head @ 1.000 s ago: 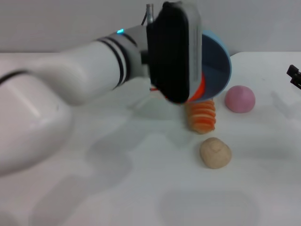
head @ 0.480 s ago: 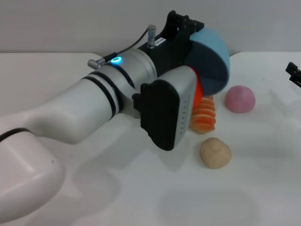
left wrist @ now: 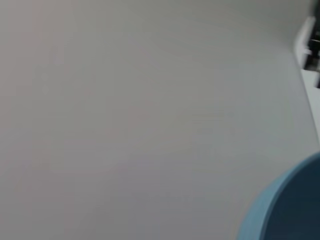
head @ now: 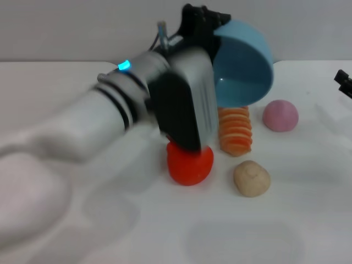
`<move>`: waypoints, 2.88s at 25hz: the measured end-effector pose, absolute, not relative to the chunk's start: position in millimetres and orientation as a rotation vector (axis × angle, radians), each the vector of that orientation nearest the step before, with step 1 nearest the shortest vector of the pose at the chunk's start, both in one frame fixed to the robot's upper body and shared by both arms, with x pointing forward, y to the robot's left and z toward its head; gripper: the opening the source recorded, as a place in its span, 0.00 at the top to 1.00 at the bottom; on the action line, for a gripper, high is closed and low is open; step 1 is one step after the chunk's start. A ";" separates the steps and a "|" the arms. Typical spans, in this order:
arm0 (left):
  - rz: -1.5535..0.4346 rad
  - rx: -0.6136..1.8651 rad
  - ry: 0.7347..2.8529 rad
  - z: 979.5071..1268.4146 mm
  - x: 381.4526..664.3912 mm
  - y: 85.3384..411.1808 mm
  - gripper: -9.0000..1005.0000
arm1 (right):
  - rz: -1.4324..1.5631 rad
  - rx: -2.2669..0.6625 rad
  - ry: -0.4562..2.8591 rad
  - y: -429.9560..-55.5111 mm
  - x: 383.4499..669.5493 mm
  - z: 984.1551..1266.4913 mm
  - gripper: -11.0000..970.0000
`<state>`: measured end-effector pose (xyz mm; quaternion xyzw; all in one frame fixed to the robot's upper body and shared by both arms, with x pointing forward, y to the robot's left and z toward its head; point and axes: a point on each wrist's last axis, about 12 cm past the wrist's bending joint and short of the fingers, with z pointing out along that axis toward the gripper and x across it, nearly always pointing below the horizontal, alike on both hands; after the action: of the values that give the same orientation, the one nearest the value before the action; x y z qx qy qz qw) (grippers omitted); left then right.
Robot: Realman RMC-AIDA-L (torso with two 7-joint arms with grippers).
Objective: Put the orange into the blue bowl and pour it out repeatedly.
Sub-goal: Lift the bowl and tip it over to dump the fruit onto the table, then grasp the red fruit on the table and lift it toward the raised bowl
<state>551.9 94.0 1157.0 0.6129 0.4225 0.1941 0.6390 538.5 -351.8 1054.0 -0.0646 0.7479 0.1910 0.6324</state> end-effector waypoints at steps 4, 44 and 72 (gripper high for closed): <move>0.185 1.308 1.317 1178.4 582.1 104.0 0.99 | 0.553 -0.065 1.742 -359.5 540.0 1064.4 0.23; -0.197 0.930 2.157 1200.0 669.5 140.0 0.99 | 1.008 -0.725 2.297 -188.5 593.8 1066.5 0.23; -0.181 0.937 2.156 1188.7 666.2 142.0 0.99 | 0.991 -0.742 2.270 -188.1 589.7 1060.1 0.78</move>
<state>666.2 142.0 1188.7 0.3672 0.8451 -0.0709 0.3820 589.7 -188.1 1060.1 -0.2758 0.8443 0.3685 0.2744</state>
